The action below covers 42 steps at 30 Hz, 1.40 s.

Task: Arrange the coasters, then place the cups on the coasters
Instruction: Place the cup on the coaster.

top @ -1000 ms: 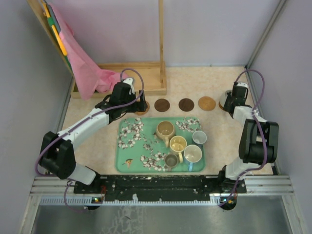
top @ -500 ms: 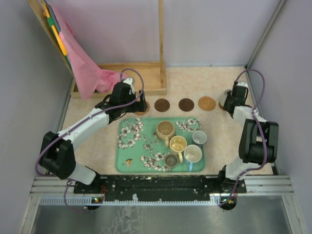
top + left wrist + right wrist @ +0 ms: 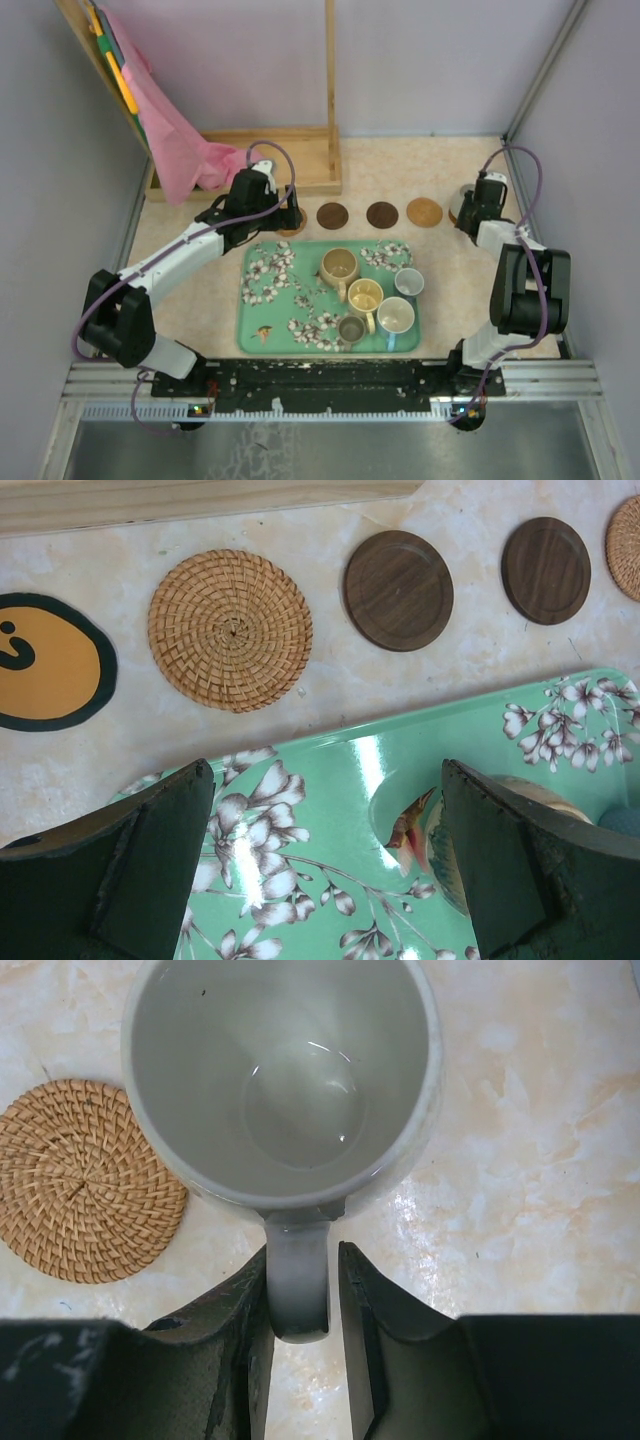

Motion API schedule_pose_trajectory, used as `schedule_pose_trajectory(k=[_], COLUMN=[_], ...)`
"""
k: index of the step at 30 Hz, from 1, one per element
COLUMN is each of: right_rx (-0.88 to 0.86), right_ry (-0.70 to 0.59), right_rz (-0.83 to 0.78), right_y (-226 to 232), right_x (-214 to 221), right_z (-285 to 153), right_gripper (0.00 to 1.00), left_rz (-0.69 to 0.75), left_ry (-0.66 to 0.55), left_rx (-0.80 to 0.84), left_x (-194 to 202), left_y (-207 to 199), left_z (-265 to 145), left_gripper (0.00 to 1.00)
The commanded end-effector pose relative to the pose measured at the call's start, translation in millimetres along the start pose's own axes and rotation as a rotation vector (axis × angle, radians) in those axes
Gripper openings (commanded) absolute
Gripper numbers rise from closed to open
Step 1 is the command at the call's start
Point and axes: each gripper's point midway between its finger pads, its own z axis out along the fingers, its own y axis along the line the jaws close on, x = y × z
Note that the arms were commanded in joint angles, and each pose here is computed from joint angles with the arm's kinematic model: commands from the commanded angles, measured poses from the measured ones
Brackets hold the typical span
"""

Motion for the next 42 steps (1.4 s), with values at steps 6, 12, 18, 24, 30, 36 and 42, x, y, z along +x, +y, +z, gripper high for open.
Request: schedule_pose_trajectory(k=[6, 12, 18, 24, 30, 36, 42], right_rx=[0.025, 0.031, 0.032, 0.019, -0.05, -0.118, -0.198], right_ry=[-0.071, -0.105, -0.149, -0.178, -0.142, -0.063, -0.014], right_rz=[0.027, 0.045, 0.088, 0.115, 0.107, 0.092, 0.078], right_y=[-3, -4, -5, 6, 37, 64, 82], right_x=[-15, -26, -39, -47, -36, -3, 27], right_z=[-4, -16, -38, -68, -99, -128, -163], right_gripper=[0.33, 0.33, 0.34, 0.34, 0.34, 0.34, 0.34], left_rz=[-0.006, -0.007, -0.006, -0.004, -0.003, 0.005, 0.008], left_ry=[-0.021, -0.024, -0.029, -0.032, -0.037, -0.032, -0.027], left_rx=[0.022, 0.024, 0.026, 0.026, 0.023, 0.019, 0.017], left_x=[-3, -4, -6, -9, -12, -11, -10], left_y=[-5, -5, -6, -7, -7, -7, -6], left_z=[-4, -5, -5, -5, -6, -6, -5], left_gripper=[1.0, 1.0, 1.0, 1.0, 1.0, 1.0, 1.0])
